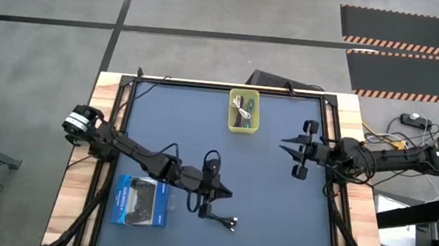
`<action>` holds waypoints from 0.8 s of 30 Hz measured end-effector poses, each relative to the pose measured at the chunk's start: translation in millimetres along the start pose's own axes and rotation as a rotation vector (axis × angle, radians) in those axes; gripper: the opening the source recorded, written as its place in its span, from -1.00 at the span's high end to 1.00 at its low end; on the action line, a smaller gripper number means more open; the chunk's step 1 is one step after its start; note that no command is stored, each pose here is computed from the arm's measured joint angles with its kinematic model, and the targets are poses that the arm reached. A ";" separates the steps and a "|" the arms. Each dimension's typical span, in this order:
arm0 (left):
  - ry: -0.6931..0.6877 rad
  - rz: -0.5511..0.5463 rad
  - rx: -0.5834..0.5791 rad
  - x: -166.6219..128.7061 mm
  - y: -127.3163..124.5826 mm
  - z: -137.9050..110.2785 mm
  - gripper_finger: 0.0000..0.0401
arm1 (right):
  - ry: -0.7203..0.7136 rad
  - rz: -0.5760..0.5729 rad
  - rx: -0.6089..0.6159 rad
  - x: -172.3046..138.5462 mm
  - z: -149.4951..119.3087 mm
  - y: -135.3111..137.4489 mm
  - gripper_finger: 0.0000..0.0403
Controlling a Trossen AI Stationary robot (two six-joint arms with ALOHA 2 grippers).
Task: Pick and place USB-C Cables
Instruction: Put the black charger cable into the yellow bin
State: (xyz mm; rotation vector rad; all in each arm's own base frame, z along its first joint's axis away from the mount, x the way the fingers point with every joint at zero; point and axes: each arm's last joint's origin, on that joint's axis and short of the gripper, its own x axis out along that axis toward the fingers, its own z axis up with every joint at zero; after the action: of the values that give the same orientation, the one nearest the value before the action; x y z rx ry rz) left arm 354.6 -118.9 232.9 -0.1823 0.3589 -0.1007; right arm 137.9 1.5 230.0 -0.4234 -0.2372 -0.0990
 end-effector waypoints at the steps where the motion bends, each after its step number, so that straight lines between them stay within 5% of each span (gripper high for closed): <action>1: -0.004 -0.003 -0.003 -0.1 -0.5 0.3 0.93 | -0.001 -0.001 -0.001 -1.6 -0.6 0.2 0.66; 24: -0.174 -0.009 -0.103 2.9 -33.5 27.8 0.93 | -0.128 -0.060 0.015 -34.9 10.4 -7.6 0.66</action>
State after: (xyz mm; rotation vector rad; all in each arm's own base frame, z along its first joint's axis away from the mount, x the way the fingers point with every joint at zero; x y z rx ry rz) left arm 365.1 -147.5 264.0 -0.2922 0.1899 -0.0746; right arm 100.9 0.5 233.6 -0.4083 -0.3761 -0.1289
